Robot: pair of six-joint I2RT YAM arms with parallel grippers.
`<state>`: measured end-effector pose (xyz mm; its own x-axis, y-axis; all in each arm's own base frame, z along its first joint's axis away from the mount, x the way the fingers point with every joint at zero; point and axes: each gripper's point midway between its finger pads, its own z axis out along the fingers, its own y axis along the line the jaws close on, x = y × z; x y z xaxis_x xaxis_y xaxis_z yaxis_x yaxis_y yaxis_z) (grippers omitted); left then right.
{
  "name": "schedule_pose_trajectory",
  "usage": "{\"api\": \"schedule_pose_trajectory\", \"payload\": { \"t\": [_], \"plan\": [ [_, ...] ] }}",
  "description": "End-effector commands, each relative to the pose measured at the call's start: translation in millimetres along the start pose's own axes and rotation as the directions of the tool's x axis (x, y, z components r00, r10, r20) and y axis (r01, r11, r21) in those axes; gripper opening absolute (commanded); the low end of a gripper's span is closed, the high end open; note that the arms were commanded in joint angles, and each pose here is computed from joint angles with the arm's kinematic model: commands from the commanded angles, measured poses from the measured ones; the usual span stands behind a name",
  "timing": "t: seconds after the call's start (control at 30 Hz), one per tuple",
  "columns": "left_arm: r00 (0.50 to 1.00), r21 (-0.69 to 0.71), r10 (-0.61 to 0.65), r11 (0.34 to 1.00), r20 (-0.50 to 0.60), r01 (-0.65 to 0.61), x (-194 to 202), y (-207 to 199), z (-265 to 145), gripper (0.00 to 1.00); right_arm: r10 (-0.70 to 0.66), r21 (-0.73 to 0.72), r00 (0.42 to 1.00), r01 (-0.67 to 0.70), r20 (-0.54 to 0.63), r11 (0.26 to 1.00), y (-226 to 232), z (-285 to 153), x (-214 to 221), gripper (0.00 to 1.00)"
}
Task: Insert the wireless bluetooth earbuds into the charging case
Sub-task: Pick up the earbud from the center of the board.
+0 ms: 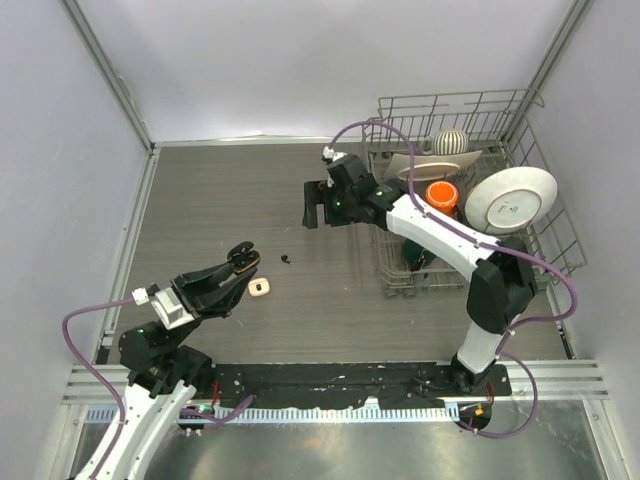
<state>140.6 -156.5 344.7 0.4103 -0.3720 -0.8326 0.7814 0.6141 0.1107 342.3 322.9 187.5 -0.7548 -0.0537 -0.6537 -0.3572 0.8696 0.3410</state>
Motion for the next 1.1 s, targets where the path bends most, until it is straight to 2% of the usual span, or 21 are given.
{"api": "schedule_pose_trajectory", "payload": {
  "t": [0.0,0.17,0.3,0.53,0.67,1.07],
  "plan": [
    [0.999,-0.01,0.032,0.999,0.04,-0.032,-20,0,1,0.0,-0.074,0.004,0.996,0.074,-0.041,0.997,4,15,14,0.93],
    [0.998,-0.016,0.037,0.999,0.043,-0.037,-20,0,-1,0.0,-0.145,0.016,0.988,0.146,-0.06,0.989,10,29,23,0.84],
    [0.999,-0.018,0.036,0.999,0.037,-0.036,-19,1,-2,0.0,-0.208,0.008,0.973,0.21,-0.1,0.978,11,44,32,0.82],
    [0.998,-0.011,0.045,0.999,0.044,-0.044,-23,-1,-1,0.0,-0.268,-0.016,0.948,0.269,-0.171,0.963,17,65,45,0.69],
    [0.998,-0.013,0.049,0.999,0.045,-0.048,-27,-1,-1,0.0,-0.308,-0.005,0.928,0.314,-0.212,0.949,18,79,62,0.68],
    [0.997,-0.01,0.06,0.998,0.049,-0.059,-33,-2,-1,0.0,-0.199,-0.023,0.962,0.199,-0.185,0.98,50,111,66,0.61]
  ]
}}
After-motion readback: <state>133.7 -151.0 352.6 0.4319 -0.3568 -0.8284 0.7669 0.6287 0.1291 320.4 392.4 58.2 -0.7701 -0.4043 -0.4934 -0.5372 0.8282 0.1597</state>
